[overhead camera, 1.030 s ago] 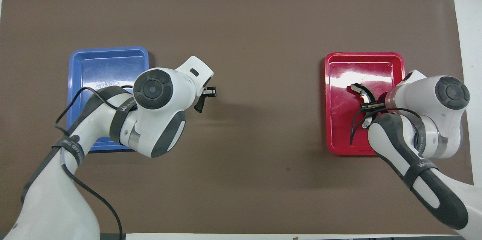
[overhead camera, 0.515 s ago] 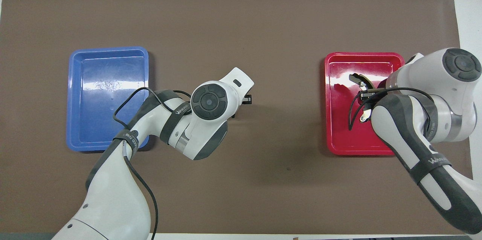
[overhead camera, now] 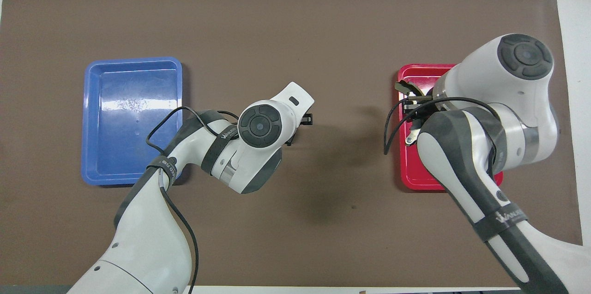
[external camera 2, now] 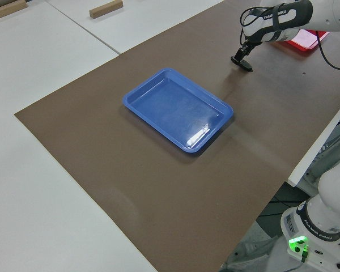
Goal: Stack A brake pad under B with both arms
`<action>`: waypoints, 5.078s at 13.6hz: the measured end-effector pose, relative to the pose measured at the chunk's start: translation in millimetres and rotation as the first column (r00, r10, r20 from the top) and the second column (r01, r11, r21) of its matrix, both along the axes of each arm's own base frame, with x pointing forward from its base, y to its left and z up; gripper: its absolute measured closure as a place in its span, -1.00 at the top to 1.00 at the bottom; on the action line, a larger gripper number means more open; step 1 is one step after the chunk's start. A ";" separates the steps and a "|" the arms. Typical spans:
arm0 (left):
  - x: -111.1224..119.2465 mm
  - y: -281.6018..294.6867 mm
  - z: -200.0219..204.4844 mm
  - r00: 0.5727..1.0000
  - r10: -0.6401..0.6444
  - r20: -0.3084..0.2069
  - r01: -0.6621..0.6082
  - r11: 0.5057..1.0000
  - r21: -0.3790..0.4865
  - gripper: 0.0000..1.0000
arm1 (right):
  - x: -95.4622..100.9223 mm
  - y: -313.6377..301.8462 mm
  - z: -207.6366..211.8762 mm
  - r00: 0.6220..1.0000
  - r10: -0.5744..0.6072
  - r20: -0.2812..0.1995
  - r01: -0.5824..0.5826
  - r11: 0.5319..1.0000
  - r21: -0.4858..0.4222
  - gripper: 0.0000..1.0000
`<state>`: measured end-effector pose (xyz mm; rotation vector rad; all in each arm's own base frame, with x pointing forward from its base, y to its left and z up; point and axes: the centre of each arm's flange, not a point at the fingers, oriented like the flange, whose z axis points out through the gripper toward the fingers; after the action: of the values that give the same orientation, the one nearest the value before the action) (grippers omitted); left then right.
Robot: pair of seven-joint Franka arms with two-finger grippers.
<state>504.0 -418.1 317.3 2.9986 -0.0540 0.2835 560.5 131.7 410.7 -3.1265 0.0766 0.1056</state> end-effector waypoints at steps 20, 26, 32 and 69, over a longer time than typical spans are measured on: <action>54.0 390.0 281.4 0.985 0.091 -0.148 -0.073 0.990 0.123 1.00 | -7.3 236.3 -86.9 0.983 -0.178 0.040 0.176 0.983 0.056 -0.14; 42.6 419.2 303.4 0.968 0.031 -0.247 0.001 0.992 0.129 1.00 | -11.2 245.0 -98.1 0.985 -0.165 0.046 0.162 0.985 0.063 -0.14; 42.9 420.0 296.3 0.964 0.016 -0.265 0.018 0.992 0.127 1.00 | -13.0 248.7 -104.7 0.988 -0.146 0.059 0.143 0.988 0.051 -0.14; 42.7 421.0 296.1 0.963 0.018 -0.267 0.017 0.992 0.127 1.00 | 23.8 169.1 -10.3 0.959 -0.185 0.214 0.186 0.982 0.019 1.00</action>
<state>546.7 2.9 613.4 3.1335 -0.0462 -0.1336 584.4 300.8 400.4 -3.0884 0.3658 -0.2348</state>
